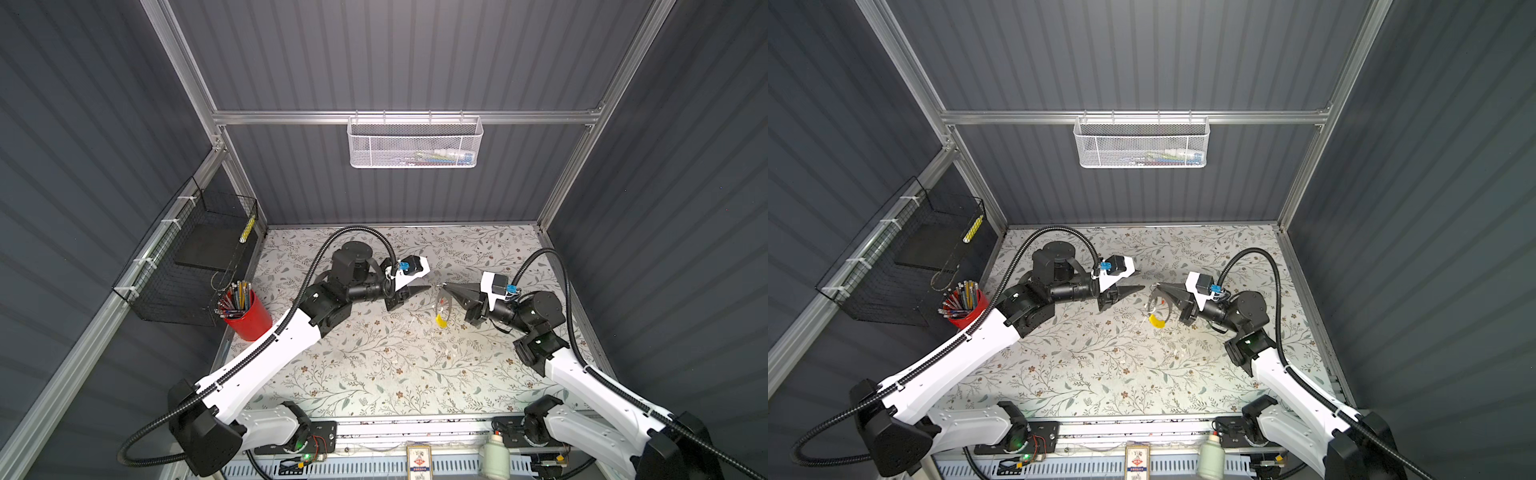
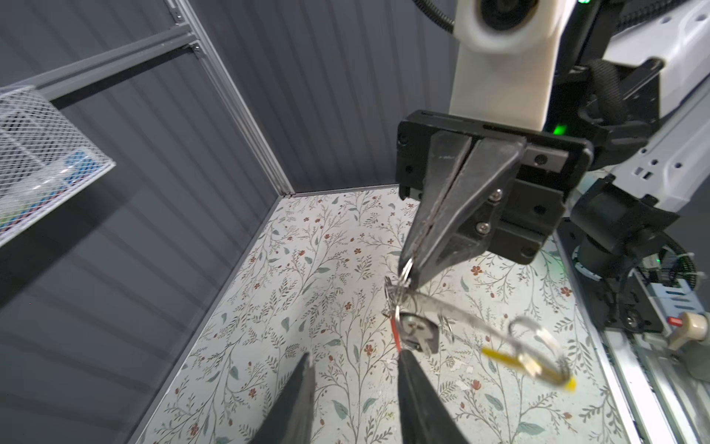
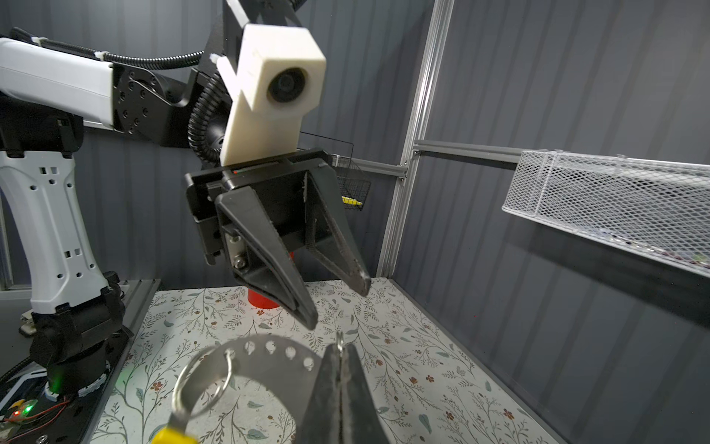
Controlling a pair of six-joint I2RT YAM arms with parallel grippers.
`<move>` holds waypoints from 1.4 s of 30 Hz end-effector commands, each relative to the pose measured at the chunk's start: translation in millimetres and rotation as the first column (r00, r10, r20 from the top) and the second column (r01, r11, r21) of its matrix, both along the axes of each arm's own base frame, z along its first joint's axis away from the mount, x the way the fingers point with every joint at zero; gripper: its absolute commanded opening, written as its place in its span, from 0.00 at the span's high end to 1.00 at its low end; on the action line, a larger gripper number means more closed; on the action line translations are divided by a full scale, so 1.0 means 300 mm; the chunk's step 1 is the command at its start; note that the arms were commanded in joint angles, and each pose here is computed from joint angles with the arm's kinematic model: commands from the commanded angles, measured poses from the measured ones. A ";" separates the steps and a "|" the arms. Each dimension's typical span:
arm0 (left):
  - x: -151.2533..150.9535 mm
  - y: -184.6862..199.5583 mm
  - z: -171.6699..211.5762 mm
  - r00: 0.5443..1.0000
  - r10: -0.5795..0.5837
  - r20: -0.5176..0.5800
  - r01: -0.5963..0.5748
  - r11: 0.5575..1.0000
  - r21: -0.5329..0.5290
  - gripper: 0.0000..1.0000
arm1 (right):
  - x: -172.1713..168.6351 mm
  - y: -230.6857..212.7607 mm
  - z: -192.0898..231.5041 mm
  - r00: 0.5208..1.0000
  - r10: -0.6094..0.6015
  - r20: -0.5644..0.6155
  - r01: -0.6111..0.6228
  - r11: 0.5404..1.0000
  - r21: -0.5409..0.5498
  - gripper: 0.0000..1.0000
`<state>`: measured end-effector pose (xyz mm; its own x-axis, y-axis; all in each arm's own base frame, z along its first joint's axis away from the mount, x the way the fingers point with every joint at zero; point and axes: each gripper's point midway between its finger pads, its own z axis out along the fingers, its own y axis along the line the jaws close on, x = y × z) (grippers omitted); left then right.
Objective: Put the keys on the keyring
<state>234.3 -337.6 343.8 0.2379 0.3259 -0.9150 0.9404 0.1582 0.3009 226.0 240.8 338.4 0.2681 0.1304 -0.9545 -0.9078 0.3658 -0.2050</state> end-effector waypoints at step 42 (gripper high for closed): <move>-0.007 -0.087 -0.061 0.991 -0.088 0.100 0.038 0.904 0.425 1.00 | 0.018 -0.111 -0.062 0.961 -0.236 0.144 0.268 0.924 -0.274 0.70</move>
